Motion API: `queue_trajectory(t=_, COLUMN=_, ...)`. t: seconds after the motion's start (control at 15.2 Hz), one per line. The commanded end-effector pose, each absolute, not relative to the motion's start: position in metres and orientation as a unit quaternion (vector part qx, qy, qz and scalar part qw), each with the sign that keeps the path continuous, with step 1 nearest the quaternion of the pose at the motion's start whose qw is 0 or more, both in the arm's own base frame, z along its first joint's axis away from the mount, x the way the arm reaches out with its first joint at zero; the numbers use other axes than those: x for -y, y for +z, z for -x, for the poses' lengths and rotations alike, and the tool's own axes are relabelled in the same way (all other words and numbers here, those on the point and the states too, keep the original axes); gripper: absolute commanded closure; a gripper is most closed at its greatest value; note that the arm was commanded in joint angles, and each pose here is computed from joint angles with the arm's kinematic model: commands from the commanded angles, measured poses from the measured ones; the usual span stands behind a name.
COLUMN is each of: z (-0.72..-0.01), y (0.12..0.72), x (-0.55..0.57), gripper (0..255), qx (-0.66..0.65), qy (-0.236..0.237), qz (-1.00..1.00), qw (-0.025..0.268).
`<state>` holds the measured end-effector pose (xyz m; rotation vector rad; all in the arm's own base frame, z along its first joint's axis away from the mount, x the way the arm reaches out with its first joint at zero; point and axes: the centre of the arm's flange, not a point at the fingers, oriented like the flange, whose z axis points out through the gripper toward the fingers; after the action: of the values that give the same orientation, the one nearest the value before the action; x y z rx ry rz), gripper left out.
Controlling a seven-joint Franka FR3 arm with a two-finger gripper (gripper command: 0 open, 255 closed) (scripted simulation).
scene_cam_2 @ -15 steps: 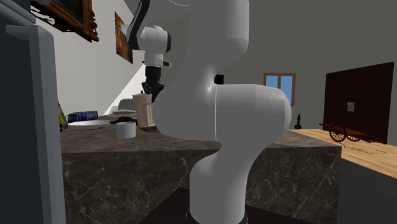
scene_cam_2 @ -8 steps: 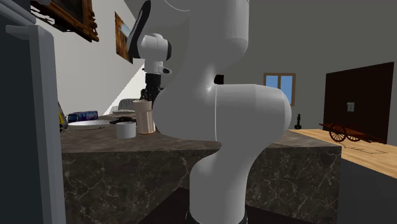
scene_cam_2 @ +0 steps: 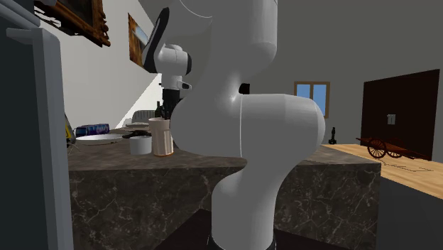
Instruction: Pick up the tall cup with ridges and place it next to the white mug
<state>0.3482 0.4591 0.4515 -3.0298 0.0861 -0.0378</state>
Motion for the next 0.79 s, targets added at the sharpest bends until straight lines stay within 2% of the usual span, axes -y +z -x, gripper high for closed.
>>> queue_trajectory(t=0.0, z=-0.348, y=0.452, x=-0.459, gripper=255, qx=-0.028, qy=-0.013, qz=0.998, qw=0.056)
queue_trajectory(t=0.2, z=-0.348, y=0.452, x=-0.459, gripper=255, qx=-0.028, qy=-0.013, qz=0.998, qw=0.056)
queue_trajectory(t=0.26, z=-0.348, y=0.451, x=-0.459, gripper=0, qx=-0.028, qy=-0.013, qz=0.998, qw=0.056)
queue_trajectory(t=0.59, z=-0.348, y=0.452, x=-0.459, gripper=0, qx=-0.028, qy=-0.013, qz=0.998, qw=0.056)
queue_trajectory(t=0.73, z=-0.347, y=0.478, x=-0.456, gripper=0, qx=-0.028, qy=-0.013, qz=0.998, qw=0.056)
